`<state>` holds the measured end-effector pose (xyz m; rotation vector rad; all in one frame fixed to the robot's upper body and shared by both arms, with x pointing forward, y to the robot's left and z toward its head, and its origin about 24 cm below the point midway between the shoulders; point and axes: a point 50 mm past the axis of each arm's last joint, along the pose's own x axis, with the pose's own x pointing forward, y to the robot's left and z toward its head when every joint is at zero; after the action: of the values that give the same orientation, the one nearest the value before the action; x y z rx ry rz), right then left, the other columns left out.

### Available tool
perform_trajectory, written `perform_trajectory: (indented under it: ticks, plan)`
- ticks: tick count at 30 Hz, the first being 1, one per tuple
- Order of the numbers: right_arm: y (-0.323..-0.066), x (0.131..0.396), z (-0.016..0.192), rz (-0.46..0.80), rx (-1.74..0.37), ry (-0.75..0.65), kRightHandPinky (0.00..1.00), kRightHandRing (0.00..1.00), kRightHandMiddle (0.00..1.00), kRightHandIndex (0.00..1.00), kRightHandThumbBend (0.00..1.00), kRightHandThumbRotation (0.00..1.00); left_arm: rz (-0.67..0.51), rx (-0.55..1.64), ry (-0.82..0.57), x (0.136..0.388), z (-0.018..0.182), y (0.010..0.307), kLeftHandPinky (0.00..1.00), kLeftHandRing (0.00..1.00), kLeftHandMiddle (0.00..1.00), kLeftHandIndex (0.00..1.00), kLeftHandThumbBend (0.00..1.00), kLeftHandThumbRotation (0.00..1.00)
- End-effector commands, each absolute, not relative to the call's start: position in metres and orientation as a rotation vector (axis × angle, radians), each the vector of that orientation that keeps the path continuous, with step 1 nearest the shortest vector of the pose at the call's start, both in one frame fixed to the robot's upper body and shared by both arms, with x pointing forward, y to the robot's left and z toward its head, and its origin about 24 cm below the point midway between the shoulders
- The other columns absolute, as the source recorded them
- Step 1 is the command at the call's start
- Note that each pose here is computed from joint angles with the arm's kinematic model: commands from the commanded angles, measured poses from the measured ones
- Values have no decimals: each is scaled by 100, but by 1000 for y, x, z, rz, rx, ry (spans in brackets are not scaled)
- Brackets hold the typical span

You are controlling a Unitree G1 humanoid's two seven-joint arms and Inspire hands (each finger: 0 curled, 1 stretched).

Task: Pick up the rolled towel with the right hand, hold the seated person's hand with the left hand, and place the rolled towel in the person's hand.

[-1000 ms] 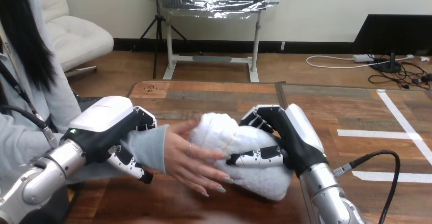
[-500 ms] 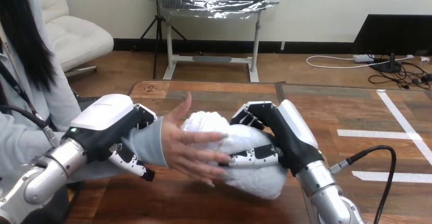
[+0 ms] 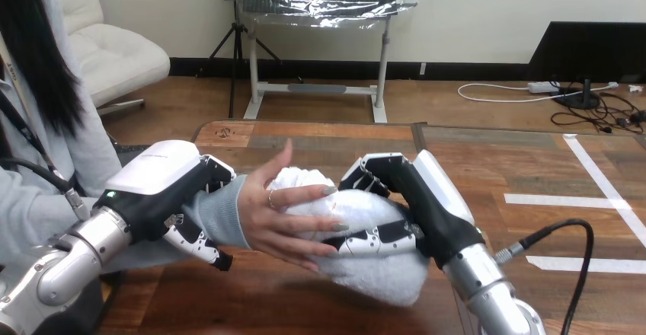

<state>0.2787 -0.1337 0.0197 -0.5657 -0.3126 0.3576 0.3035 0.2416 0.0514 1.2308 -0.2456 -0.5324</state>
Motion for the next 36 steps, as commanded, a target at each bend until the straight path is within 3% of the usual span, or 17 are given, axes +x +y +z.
perform_trajectory:
  ticks: [1,18,36]
  plan:
    - [-126,283,67,339,-515,-523,25,30,38,42,85,0,-474,1176,-445,324,88,217,27,31,37,41,100,11]
    - [-127,271,85,350,-499,-561,25,29,37,42,84,0,-487,1180,-425,324,85,216,28,32,38,42,100,12]
    - [-129,272,88,341,-485,-560,25,30,38,42,85,0,-493,1168,-427,324,83,214,30,34,39,43,100,13]
